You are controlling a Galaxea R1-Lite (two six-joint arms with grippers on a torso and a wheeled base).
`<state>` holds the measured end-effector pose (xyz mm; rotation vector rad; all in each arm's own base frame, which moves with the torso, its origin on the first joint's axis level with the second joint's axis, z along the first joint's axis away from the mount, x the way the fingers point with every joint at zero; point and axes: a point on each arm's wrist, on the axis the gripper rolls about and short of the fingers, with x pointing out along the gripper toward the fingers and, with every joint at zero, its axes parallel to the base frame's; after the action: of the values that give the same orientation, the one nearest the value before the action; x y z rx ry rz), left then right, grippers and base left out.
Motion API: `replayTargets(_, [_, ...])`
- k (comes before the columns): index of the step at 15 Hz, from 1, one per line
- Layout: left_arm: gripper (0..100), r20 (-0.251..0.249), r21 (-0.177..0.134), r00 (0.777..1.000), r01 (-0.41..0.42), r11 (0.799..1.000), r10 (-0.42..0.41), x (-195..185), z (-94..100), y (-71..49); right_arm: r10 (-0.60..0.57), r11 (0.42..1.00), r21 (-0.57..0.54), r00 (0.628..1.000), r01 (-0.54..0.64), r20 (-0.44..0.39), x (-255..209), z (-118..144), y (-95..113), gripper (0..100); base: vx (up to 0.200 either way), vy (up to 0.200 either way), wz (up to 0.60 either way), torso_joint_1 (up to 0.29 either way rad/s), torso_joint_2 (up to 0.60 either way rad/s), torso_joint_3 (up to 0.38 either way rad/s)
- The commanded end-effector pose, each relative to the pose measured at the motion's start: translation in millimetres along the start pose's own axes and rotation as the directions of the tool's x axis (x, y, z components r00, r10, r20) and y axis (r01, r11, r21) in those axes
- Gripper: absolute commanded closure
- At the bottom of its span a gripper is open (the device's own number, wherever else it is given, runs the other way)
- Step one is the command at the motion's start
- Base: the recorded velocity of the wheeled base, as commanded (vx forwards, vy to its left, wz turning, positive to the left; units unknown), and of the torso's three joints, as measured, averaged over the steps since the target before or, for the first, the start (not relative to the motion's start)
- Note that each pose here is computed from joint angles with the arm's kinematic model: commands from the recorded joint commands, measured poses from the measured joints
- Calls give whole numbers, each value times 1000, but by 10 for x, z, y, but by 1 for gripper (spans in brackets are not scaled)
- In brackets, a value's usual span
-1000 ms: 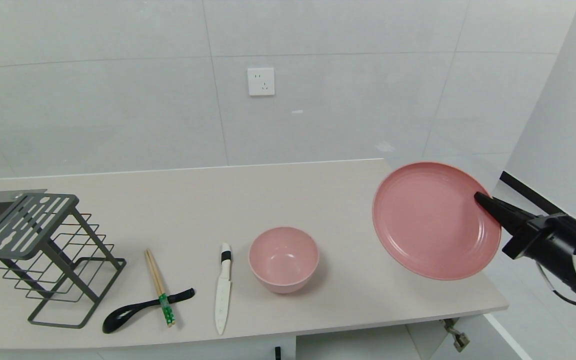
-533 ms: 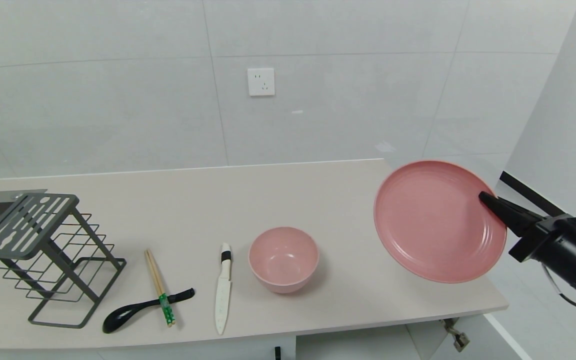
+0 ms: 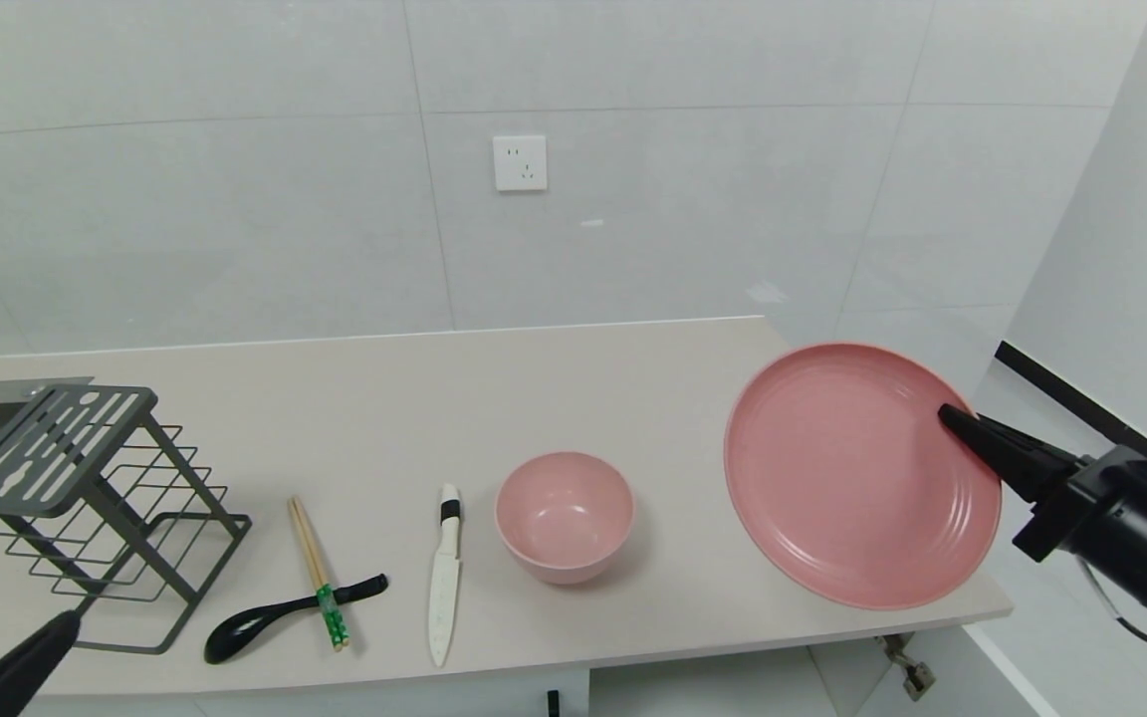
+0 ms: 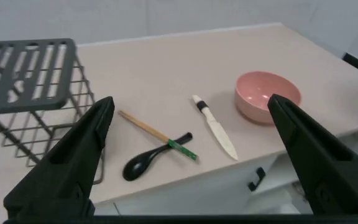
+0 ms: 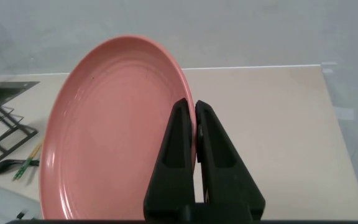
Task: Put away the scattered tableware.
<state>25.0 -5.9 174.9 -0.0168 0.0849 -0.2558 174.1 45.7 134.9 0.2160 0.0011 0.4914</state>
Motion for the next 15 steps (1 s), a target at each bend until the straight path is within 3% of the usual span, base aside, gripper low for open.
replayTargets(1, [0,-120,-28,991,50,998,-53,300,112,36,24,1000,-3,1000,-24,10,-32,16,52,100,0,0,0,0,0,0])
replayTargets(4, [0,-218,-72,951,211,975,-222,656,184,12,34,999,-15,998,-33,51,-93,90,85,100,0,0,0,0,0,0])
replayTargets(5, [0,-221,-85,929,285,955,-297,789,195,-17,35,999,-17,998,-34,56,-99,98,88,100,0,0,0,0,0,0])
replayTargets(7, [0,-209,-115,909,343,932,-360,1053,178,-27,31,999,-21,998,-30,60,-105,105,83,100,0,0,0,0,0,0])
replayTargets(10, [0,-246,-140,903,326,935,-352,1534,15,19,30,999,-24,997,-29,75,-127,131,86,100,0,0,0,0,0,0])
replayTargets(15, [0,-214,-117,928,286,951,-306,2046,62,62,30,999,-23,997,-28,73,-125,129,85,100,0,0,0,0,0,0])
